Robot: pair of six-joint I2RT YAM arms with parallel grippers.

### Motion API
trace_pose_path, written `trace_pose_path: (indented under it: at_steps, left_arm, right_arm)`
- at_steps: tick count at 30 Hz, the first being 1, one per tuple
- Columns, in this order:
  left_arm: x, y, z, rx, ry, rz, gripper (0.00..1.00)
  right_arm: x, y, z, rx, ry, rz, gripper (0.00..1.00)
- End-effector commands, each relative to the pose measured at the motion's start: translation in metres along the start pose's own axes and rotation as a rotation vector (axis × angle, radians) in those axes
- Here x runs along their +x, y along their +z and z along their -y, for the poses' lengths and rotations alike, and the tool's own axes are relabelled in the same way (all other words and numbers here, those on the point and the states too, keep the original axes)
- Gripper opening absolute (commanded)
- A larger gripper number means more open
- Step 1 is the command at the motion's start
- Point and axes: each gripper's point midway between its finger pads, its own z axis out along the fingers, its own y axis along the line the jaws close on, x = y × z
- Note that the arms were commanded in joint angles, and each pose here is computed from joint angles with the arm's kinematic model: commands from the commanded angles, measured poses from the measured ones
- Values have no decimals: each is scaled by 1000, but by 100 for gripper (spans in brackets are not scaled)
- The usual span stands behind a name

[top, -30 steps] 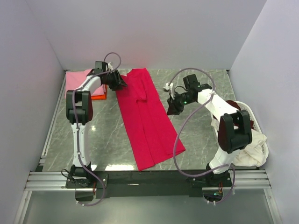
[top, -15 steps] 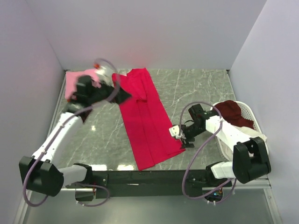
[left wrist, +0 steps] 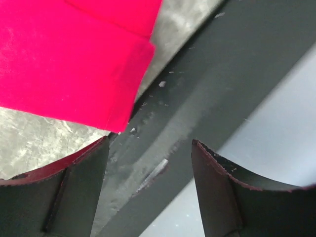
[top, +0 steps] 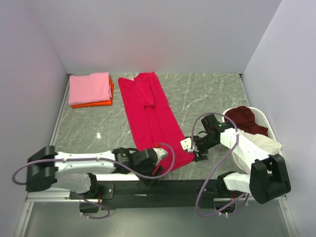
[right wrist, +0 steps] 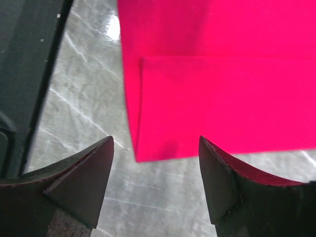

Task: Fold and stack the t-shirts
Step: Fold the tshirt

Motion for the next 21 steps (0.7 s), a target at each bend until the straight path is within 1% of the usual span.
trace_pose_path:
  at_steps: [1,3,4,6,7,10,13,16,17,18,19,20,21]
  left_arm:
    - [-13,14,-11,-177,-15,28,72]
    - [-10,26,-17,-225,8,-7,69]
    - [-18,28,-17,-247,16,9,68]
    - [-19,35,-21,-292,37,-9,64]
    - [-27,35,-23,-323,40,17,64]
    - [-34,38,-26,-359,60,27,61]
    - [-29,45,-28,-362,69,7,59]
    - [-14,55,-30,-354,65,-52,52]
    - [-9,57,-28,-338,60,-70,48]
    - [-1,60,-31,-343,49,-88,46]
    - [2,62,-30,-334,43,-92,44]
    - [4,63,-30,-332,37,-96,38]
    - [8,64,-32,-335,21,-97,35]
  right_arm:
    - [-7,2,-4,-46,9,33,75]
    - [-4,6,-6,-54,17,25,74]
    - [-3,7,-7,-61,17,21,74]
    - [-1,11,-9,-61,16,15,74]
    - [1,12,-9,-62,12,5,74]
    - [4,14,-8,-60,12,-3,74]
    - [6,16,-9,-67,9,-8,73]
    - [8,18,-9,-68,-4,-18,73]
    - [10,19,-11,-71,-10,-26,73]
    - [9,20,-10,-69,-24,-31,73]
    - [9,22,-11,-71,-33,-35,73]
    - [10,23,-12,-75,-46,-42,73]
    - [8,27,-15,-87,-66,-47,73]
